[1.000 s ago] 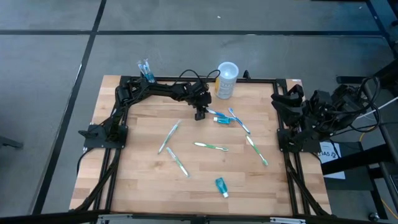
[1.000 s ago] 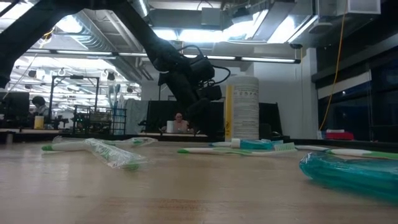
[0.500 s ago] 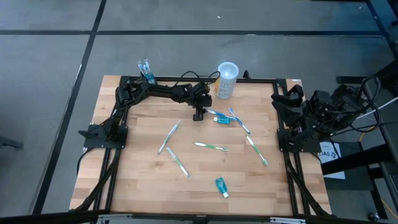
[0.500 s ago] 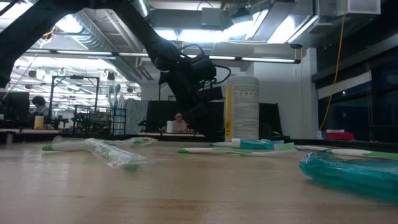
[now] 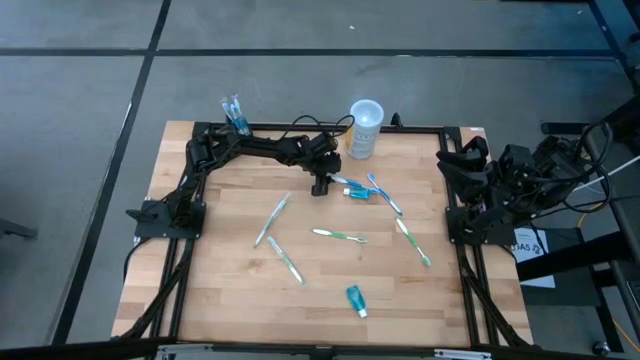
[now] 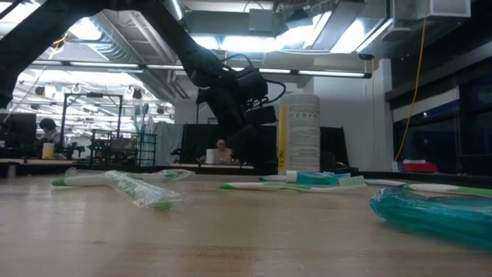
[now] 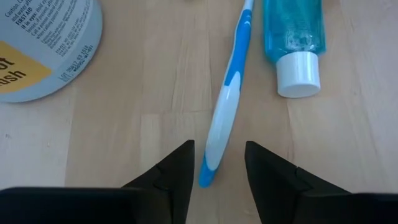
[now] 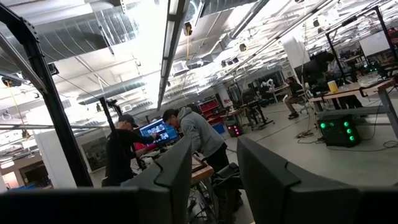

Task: Pick & Place toothbrushing station
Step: Put the blue toothbrush into the right section of the black organizer

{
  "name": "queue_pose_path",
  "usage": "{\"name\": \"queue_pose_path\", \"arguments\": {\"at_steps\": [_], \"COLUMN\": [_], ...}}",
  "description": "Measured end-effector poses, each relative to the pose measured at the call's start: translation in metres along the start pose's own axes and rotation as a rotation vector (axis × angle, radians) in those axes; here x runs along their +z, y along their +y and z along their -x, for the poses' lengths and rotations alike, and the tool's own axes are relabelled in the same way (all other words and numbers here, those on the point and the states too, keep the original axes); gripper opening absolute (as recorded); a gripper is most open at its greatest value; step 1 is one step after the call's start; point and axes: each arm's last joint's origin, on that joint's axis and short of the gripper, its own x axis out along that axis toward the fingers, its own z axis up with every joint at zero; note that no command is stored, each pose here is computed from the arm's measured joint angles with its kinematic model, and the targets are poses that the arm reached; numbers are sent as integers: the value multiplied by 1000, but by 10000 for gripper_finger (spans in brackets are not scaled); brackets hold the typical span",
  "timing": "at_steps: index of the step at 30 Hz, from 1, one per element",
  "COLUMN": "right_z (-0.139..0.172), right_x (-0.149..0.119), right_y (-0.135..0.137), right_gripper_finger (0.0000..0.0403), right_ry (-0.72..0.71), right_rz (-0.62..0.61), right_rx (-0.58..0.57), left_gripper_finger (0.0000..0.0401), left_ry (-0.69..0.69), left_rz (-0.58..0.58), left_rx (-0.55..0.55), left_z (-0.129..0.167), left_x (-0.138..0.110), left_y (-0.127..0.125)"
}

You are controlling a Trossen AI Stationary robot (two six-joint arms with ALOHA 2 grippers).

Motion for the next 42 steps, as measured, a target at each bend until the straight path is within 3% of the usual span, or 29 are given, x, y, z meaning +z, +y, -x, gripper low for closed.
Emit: {"name": "queue_pose_path", "arguments": {"at_steps": [14,18,27,38,42], "right_z": [0,0,0,-3,-1], "right_x": [0,0,0,-7,-8], "right_y": [0,0,1,7,10], "right_gripper_finger": [130,130,130,130,130], "right_ry": [-2,-3,-5,4,10], "right_rz": [-3,-3,-3,8,-1], "right_rx": [0,0,24,32,49], "left_gripper_finger": [104,97,10,3,3], "left_ry": [56,58,112,226,323], "left_rz": [-13,32,76,100,138], "left_rx": [20,20,-7,-40,-115], "left_z": [-1,-1,0,4,9], "left_x": [-3,-3,-8,-16,-32], "left_y": [-4,-5,-7,-12,-12]}}
